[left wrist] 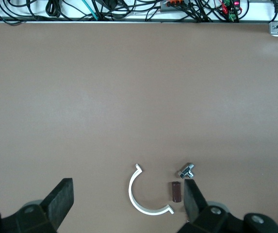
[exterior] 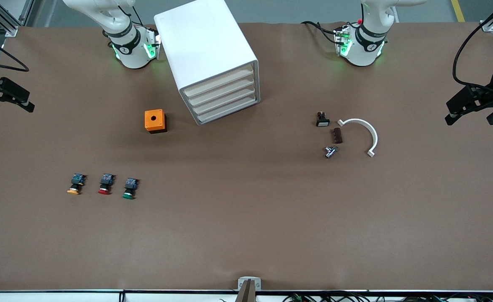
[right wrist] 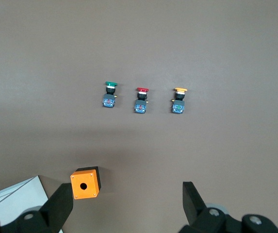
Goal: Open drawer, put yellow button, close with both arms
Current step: 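Reach the left gripper toward the white cabinet's top drawer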
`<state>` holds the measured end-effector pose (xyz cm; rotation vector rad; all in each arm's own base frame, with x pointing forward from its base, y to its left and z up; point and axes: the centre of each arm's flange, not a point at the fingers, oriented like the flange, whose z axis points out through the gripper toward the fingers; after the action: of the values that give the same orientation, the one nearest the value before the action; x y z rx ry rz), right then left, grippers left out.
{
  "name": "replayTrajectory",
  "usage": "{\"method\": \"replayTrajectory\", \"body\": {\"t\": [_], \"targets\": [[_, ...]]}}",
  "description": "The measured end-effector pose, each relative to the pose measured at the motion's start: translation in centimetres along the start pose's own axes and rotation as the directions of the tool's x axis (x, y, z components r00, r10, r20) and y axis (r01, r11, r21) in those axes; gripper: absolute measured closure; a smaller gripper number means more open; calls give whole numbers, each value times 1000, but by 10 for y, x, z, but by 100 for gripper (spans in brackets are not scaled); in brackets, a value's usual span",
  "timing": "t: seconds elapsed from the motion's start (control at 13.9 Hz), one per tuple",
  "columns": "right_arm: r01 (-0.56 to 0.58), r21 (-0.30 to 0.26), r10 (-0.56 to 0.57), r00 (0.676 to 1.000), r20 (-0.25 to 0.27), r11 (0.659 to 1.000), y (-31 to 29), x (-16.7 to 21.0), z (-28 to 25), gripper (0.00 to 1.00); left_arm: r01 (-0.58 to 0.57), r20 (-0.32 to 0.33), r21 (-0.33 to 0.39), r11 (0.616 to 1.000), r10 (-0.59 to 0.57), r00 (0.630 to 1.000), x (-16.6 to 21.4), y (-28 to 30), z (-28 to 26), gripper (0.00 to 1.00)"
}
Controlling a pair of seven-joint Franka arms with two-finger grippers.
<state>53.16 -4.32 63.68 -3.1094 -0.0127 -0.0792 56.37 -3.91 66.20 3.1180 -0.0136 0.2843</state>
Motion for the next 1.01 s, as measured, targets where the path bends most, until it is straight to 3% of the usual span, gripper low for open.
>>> {"method": "replayTrajectory", "body": {"t": [0.58, 1.01], "targets": [[-28, 5, 27, 998, 65, 1000, 3, -7, 5, 0, 14, 23, -4, 1000, -14, 1000, 1, -1, 7, 0], [-31, 4, 30, 998, 64, 1000, 3, -7, 5, 0, 59, 159, -2, 998, -58, 986, 23, 19, 91, 0]]}}
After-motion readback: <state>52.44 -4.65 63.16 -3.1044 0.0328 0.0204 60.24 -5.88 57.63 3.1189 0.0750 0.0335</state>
